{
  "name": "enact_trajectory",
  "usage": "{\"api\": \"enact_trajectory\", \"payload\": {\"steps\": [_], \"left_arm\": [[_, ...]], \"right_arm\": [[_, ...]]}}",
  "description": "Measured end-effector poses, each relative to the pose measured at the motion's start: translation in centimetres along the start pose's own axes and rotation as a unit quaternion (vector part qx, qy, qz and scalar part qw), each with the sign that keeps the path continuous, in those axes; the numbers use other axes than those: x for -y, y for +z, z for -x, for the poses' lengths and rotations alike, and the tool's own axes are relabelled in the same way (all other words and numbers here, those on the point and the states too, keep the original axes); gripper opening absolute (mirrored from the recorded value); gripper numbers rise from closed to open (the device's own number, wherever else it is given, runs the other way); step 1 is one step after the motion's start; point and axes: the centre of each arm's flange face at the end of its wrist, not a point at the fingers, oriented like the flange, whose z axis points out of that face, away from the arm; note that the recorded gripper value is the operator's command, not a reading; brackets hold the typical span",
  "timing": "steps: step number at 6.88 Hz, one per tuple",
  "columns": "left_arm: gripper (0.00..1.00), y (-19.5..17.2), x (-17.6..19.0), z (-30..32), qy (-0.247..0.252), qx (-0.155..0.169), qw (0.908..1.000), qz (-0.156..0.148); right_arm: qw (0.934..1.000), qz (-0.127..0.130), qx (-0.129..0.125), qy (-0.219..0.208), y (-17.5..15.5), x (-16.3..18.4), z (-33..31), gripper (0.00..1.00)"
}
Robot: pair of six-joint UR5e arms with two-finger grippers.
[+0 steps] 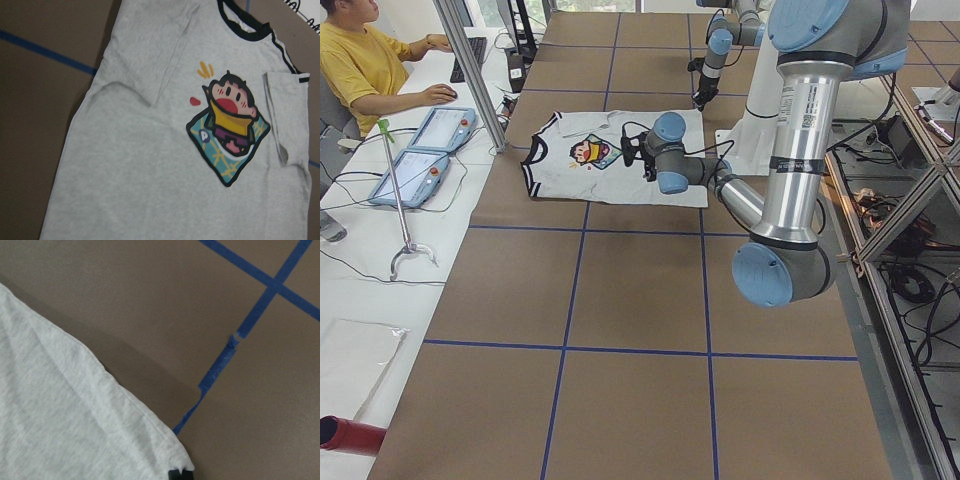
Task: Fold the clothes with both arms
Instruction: 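Move the left gripper down to the other hem corner nearest the robot, then grasp both hem corners with the left and right grippers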
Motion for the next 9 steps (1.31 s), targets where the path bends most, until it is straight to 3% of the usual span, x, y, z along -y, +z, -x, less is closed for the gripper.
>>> {"api": "enact_trajectory", "payload": {"steps": [1, 4, 9], "left_arm": [[0.92, 0.2, -2.1, 2.2, -0.021, 0.022, 0.9994, 0.014], [0.91, 4.0, -8.0, 4.6, -0.076, 0.095, 0.9922, 0.027], [0.74, 6.9, -13.0, 6.1, -0.081, 0.149, 0.9845, 0.042]], "right_arm": [[0.9998, 0.009, -0.002, -0.019, -0.3, 0.3, 0.4, 0.00], [0.9974, 0.037, 0.020, -0.058, -0.6, 0.7, 0.5, 0.00], [0.9970, 0.038, 0.022, -0.063, -0.1, 0.7, 0.5, 0.00]]}}
